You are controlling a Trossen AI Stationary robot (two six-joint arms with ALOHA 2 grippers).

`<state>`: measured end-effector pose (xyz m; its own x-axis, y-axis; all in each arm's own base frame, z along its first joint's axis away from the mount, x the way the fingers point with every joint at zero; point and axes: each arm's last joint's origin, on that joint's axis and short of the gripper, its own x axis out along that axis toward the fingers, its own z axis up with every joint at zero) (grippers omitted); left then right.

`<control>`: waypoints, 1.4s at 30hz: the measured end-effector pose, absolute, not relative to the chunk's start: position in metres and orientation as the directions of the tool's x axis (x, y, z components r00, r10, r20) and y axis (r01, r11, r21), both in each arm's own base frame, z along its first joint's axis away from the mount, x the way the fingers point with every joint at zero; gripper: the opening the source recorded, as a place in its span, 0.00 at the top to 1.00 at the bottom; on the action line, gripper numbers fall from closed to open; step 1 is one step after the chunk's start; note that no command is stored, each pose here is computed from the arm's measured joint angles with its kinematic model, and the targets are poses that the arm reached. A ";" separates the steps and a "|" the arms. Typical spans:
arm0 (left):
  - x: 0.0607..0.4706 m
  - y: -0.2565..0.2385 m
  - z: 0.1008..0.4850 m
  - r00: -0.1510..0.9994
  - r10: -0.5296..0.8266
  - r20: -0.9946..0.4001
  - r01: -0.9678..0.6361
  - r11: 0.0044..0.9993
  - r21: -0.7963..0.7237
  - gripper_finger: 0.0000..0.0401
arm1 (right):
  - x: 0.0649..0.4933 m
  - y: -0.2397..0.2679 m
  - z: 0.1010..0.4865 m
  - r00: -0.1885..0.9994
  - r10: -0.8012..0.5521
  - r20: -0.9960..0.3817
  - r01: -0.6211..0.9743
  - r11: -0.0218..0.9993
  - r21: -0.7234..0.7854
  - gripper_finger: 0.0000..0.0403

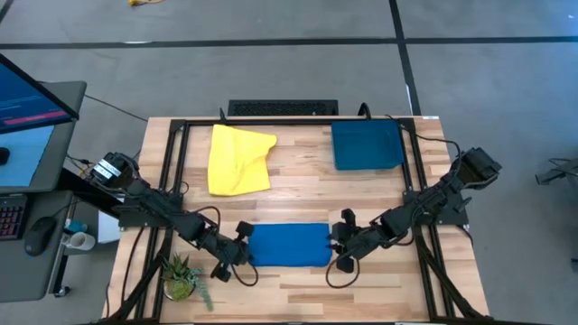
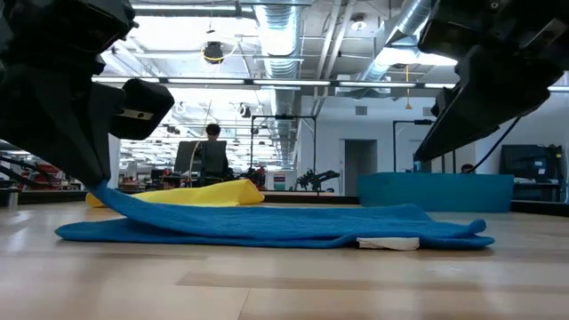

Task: Roll microfiber towels into tight, uniform cylinder then place into a basket
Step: Roll the blue microfiber cloth

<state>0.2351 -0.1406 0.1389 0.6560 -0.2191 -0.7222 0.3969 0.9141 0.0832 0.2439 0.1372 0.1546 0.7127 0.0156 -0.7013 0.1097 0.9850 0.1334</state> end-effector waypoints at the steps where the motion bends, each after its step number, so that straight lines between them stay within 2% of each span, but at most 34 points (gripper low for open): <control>1: 0.235 -0.141 0.139 0.656 -0.219 -0.722 0.389 0.918 0.076 1.00 | 0.244 0.137 0.155 0.713 0.014 -0.701 0.112 0.985 0.133 0.67; 7: 0.235 -0.141 0.139 0.651 -0.227 -0.724 0.376 0.925 0.048 0.95 | 0.244 0.136 0.155 0.713 0.013 -0.701 0.113 0.985 0.134 0.68; 16: 0.234 -0.139 0.137 0.651 -0.180 -0.738 0.285 0.958 0.018 0.73 | 0.248 0.130 0.155 0.713 -0.005 -0.701 0.133 0.983 0.128 0.68; 20: 0.234 -0.137 0.137 0.662 -0.138 -0.736 0.260 0.964 0.053 0.67 | 0.250 0.126 0.155 0.712 -0.016 -0.702 0.148 0.981 0.129 0.68; 24: 0.240 -0.126 0.137 0.697 -0.036 -0.716 0.140 0.986 0.087 0.65 | 0.252 0.122 0.155 0.712 -0.024 -0.702 0.161 0.978 0.130 0.68; 28: 0.247 -0.112 0.138 0.698 -0.002 -0.716 0.052 0.997 0.048 0.66 | 0.253 0.121 0.154 0.707 -0.011 -0.707 0.157 0.977 0.142 0.69; 34: 0.256 -0.102 0.141 0.726 -0.042 -0.686 0.063 0.998 0.006 0.66 | 0.254 0.126 0.144 0.686 0.025 -0.727 0.128 0.980 0.154 0.69; 42: 0.259 -0.100 0.143 0.742 -0.047 -0.668 0.091 0.995 0.032 0.66 | 0.270 0.124 0.119 0.652 0.029 -0.758 0.144 0.976 0.162 0.69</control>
<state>0.2589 -0.1003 0.1432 0.7423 -0.0466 -0.6685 0.0911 0.9953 0.0317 0.2701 0.1237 0.1190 0.6518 0.0293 -0.7578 0.1440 0.9763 0.1617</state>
